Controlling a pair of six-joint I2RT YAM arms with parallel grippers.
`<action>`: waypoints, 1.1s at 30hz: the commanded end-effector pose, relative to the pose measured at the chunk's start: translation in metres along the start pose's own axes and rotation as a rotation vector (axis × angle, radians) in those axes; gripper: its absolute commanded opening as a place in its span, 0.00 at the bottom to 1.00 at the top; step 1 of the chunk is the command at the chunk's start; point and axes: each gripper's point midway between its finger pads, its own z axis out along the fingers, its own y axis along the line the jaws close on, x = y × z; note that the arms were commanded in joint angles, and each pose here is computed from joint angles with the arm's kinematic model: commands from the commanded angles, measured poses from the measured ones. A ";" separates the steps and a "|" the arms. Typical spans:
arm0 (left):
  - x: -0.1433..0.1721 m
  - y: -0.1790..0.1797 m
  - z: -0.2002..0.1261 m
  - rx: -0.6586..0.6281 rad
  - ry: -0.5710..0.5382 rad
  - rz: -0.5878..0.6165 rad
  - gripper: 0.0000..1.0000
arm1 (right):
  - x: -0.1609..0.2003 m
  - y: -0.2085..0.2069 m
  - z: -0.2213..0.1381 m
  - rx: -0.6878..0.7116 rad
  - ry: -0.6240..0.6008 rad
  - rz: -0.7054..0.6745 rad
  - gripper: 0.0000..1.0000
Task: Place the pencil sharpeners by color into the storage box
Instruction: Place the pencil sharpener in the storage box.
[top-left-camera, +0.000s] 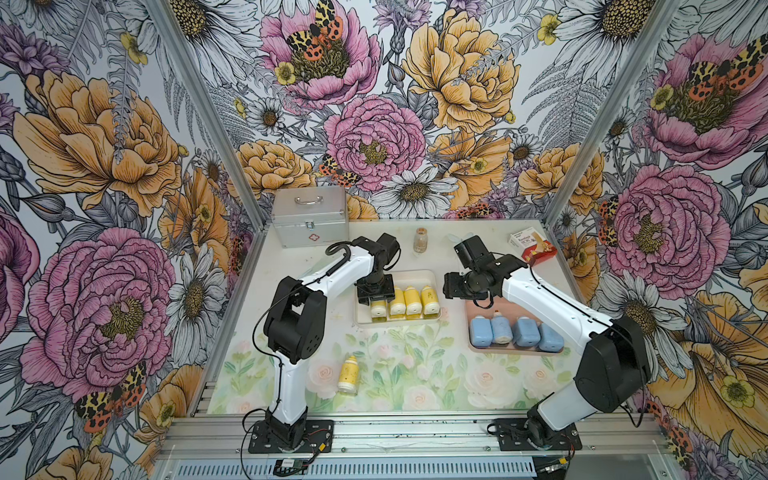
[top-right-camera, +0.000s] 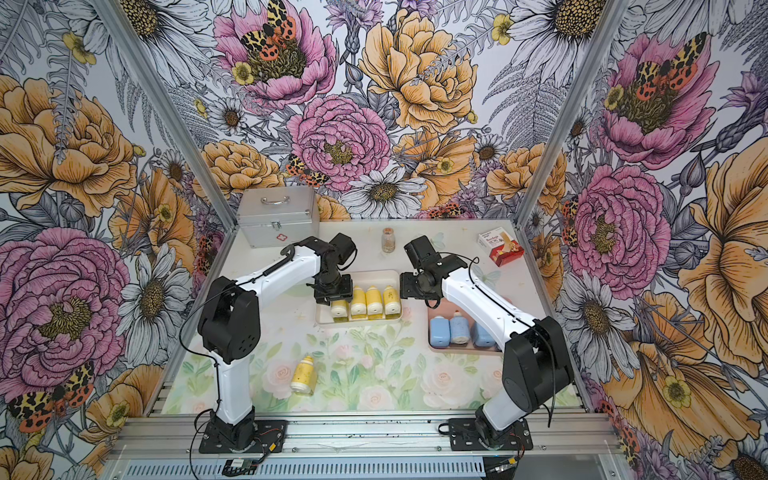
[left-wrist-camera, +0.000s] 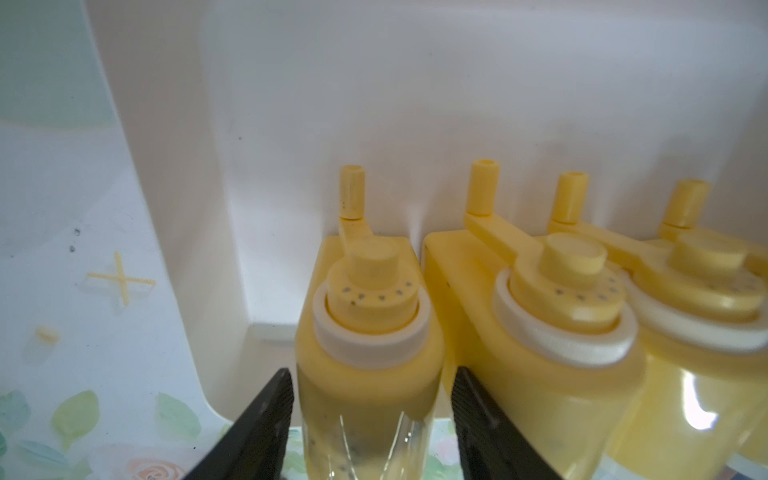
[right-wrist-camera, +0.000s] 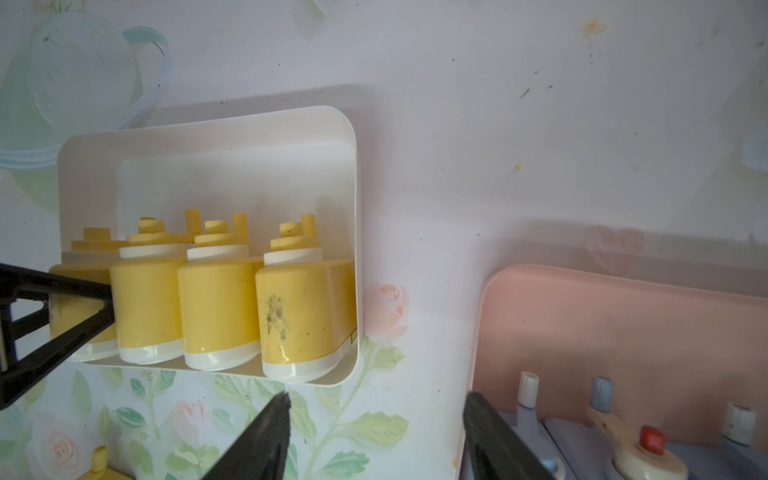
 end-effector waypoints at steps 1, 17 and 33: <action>-0.007 0.001 -0.024 0.040 -0.072 -0.022 0.62 | -0.001 0.001 0.004 -0.005 0.004 -0.001 0.68; 0.010 0.024 -0.087 0.116 -0.205 -0.038 0.66 | -0.005 0.008 0.011 -0.026 0.022 -0.014 0.69; 0.118 0.071 -0.095 0.031 -0.195 0.012 0.70 | -0.013 0.025 0.012 -0.071 0.028 -0.043 0.69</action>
